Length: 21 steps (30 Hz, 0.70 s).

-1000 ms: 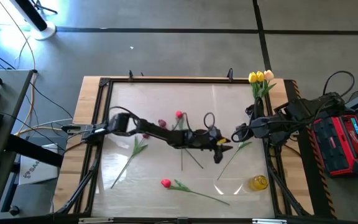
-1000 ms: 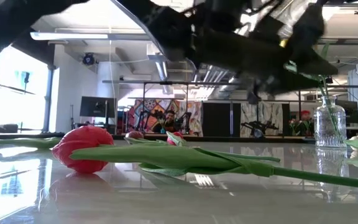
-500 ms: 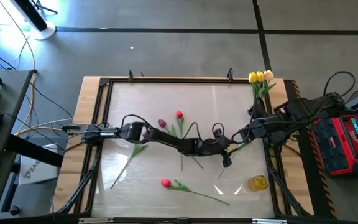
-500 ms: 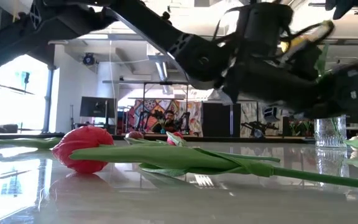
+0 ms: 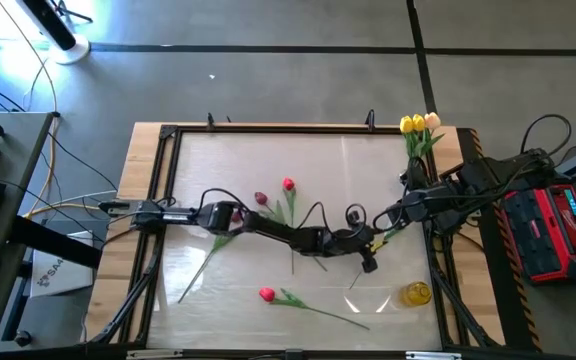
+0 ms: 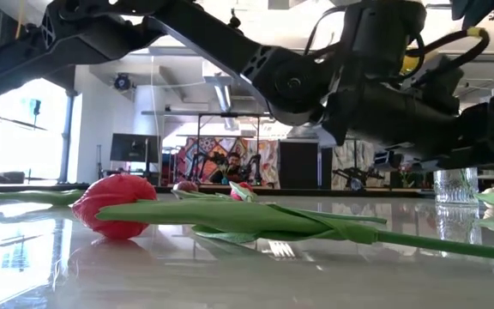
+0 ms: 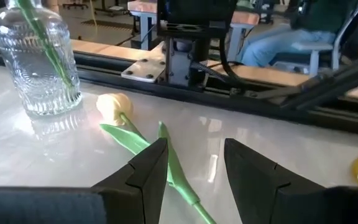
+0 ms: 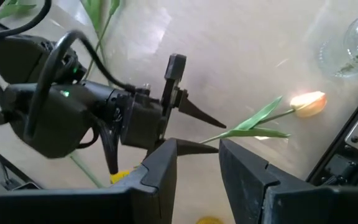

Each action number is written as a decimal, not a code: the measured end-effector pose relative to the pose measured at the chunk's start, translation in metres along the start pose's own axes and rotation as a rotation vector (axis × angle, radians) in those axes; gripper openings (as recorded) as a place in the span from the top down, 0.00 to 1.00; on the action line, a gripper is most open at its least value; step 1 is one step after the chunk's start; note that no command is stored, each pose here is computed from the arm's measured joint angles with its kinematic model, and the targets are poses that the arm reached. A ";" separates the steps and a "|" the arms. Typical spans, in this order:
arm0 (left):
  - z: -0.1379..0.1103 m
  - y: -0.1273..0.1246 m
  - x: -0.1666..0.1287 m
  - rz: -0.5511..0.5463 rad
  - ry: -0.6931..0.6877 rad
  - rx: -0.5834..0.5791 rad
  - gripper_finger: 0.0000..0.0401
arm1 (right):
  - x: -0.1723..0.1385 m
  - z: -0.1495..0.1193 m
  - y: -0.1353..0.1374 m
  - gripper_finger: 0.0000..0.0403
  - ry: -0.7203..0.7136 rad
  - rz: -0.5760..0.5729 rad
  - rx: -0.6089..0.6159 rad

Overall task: Sort flowers into vase by color
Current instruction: Put the white tulip into the transparent vase

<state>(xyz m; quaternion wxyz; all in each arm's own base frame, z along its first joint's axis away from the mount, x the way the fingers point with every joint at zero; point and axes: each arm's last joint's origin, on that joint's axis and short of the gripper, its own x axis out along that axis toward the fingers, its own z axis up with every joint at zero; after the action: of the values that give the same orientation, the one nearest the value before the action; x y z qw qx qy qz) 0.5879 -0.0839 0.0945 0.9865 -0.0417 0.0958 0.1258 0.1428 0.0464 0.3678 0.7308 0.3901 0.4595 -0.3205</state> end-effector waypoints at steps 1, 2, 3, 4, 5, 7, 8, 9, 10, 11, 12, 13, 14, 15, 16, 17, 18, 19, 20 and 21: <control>-0.001 -0.001 0.000 0.003 0.006 0.020 0.63 | 0.000 0.000 0.000 0.73 0.000 0.002 0.005; -0.001 -0.002 -0.001 0.006 0.009 0.030 0.63 | 0.000 0.000 0.000 0.73 0.000 0.003 0.010; -0.002 -0.003 -0.001 0.009 0.014 0.028 0.63 | 0.000 0.000 0.000 0.73 0.000 0.004 0.012; -0.003 -0.003 -0.002 0.008 0.021 0.011 0.63 | 0.000 0.000 0.001 0.73 -0.001 0.007 0.013; -0.004 -0.004 -0.002 0.009 0.028 -0.009 0.63 | 0.000 0.000 0.001 0.73 -0.001 0.010 0.014; -0.005 -0.004 -0.002 0.011 0.044 -0.027 0.63 | 0.000 0.000 0.002 0.73 -0.002 0.015 0.016; -0.006 -0.005 -0.003 0.013 0.053 -0.029 0.63 | 0.000 0.000 0.002 0.73 -0.003 0.018 0.017; -0.007 -0.005 -0.003 0.013 0.056 -0.035 0.63 | 0.000 0.000 0.003 0.73 -0.004 0.023 0.018; -0.007 -0.005 -0.003 0.011 0.061 -0.040 0.63 | 0.000 0.000 0.003 0.73 -0.004 0.027 0.019; -0.007 -0.005 -0.003 0.004 0.064 -0.052 0.63 | 0.000 0.001 0.004 0.73 -0.005 0.032 0.020; -0.007 -0.005 -0.003 0.001 0.066 -0.064 0.63 | 0.000 0.001 0.004 0.73 -0.006 0.038 0.021; -0.008 -0.005 -0.003 0.001 0.068 -0.073 0.63 | 0.000 0.001 0.005 0.73 -0.007 0.043 0.023; -0.011 -0.005 -0.002 0.001 0.064 -0.080 0.63 | 0.000 0.001 0.005 0.73 -0.008 0.048 0.024; -0.015 -0.005 -0.001 -0.003 0.054 -0.087 0.63 | 0.000 0.001 0.006 0.73 -0.009 0.053 0.025; -0.018 -0.005 0.000 -0.010 0.048 -0.092 0.63 | 0.000 0.001 0.006 0.73 -0.010 0.058 0.024; -0.024 -0.004 0.002 -0.018 0.056 -0.094 0.63 | 0.000 0.001 0.007 0.73 -0.010 0.060 0.024; -0.029 -0.003 0.002 -0.020 0.065 -0.105 0.63 | 0.000 0.001 0.006 0.73 -0.011 0.060 0.024; -0.032 -0.003 0.003 -0.019 0.071 -0.106 0.63 | 0.000 0.002 0.006 0.73 -0.012 0.059 0.027; -0.034 -0.003 0.003 -0.020 0.069 -0.108 0.63 | 0.000 0.002 0.006 0.73 -0.012 0.058 0.021; -0.034 -0.003 0.003 -0.023 0.065 -0.111 0.63 | 0.001 0.003 0.006 0.73 -0.013 0.058 0.019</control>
<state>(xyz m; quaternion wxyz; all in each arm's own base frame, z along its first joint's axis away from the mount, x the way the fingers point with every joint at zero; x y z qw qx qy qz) 0.5860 -0.0899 0.0607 0.9805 -0.1014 0.1202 0.1180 0.1493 0.0471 0.3697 0.7391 0.4079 0.4402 -0.3059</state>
